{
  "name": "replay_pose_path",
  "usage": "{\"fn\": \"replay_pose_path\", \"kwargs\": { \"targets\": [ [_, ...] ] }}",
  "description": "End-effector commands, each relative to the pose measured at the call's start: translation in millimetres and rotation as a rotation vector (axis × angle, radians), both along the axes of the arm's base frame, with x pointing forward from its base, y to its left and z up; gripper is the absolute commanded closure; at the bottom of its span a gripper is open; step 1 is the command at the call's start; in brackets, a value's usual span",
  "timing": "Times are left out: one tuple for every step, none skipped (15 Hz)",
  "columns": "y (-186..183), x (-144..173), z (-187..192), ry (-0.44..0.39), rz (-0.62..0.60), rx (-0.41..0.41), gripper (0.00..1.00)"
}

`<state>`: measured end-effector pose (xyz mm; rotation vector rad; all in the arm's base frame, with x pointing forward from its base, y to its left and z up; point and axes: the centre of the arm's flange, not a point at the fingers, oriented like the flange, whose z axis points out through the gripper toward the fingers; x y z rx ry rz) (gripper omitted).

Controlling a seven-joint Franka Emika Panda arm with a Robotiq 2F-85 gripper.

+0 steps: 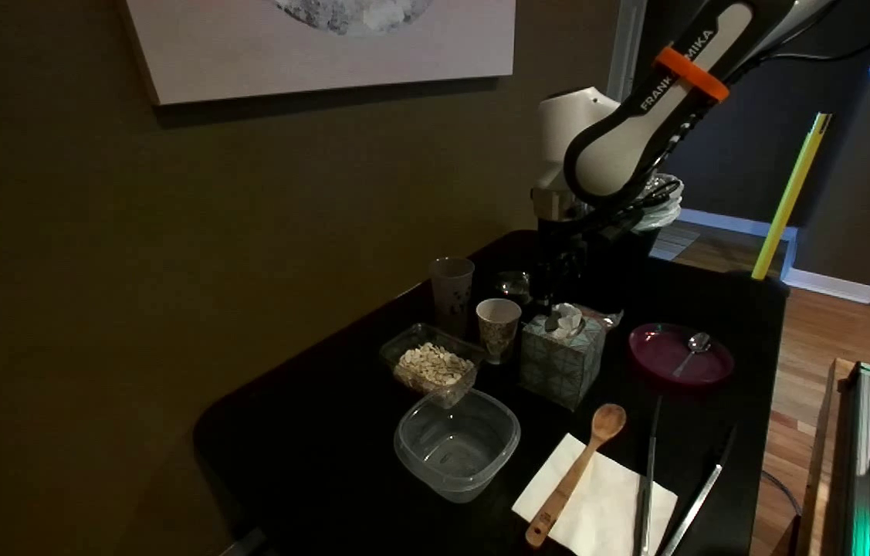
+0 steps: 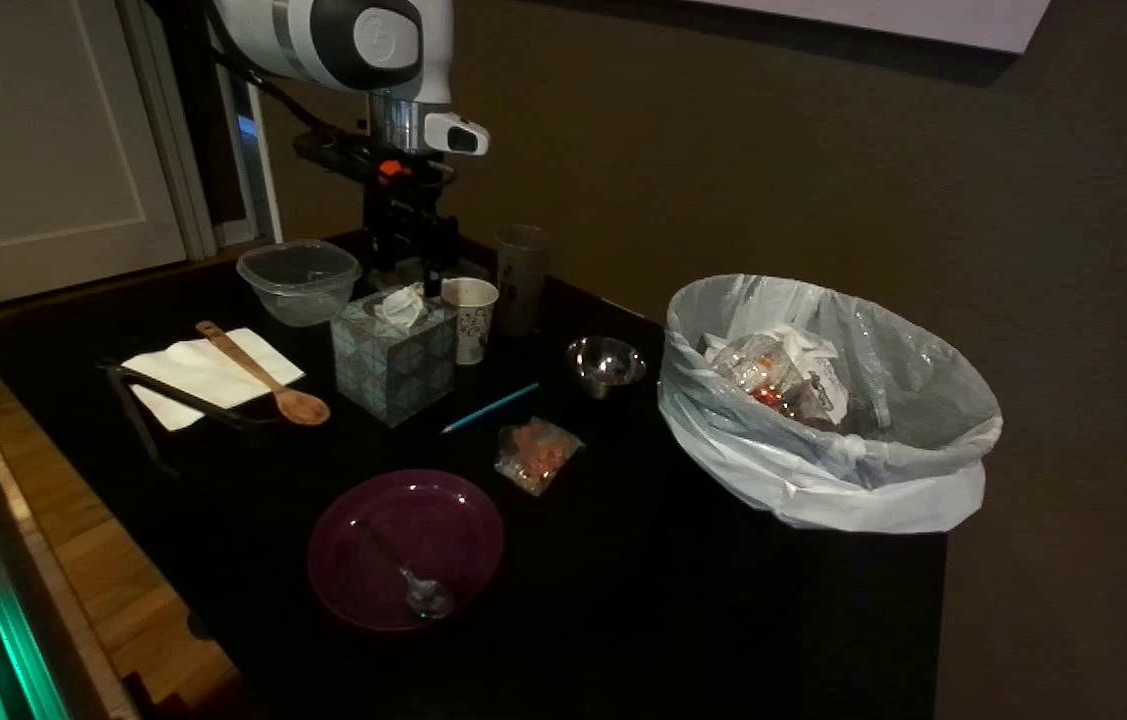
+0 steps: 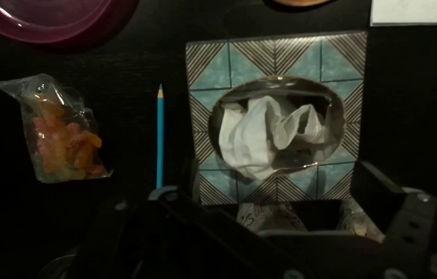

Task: Pull out a tissue from the box, then place it on the dresser

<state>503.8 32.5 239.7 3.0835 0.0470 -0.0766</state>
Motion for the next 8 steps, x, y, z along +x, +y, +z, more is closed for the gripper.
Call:
{"fn": "replay_pose_path", "kwargs": {
  "targets": [
    [1.7, 7.7, -12.4, 0.019, 0.0, 0.016, 0.0],
    [1.8, 7.5, -14.0, 0.024, -0.001, 0.016, 0.02],
    [2.0, 7.2, -15.0, 0.026, -0.001, 0.015, 0.26],
    [1.8, 6.3, -14.7, 0.027, -0.003, 0.016, 0.27],
    [1.8, 5.4, -14.5, 0.028, -0.004, 0.016, 0.27],
    [1.6, 4.4, -13.2, 0.028, -0.006, 0.014, 0.35],
    [1.3, 2.4, -10.4, 0.028, -0.01, 0.009, 0.42],
    [0.6, 1.1, -8.2, 0.027, -0.015, 0.005, 0.5]
  ]
}}
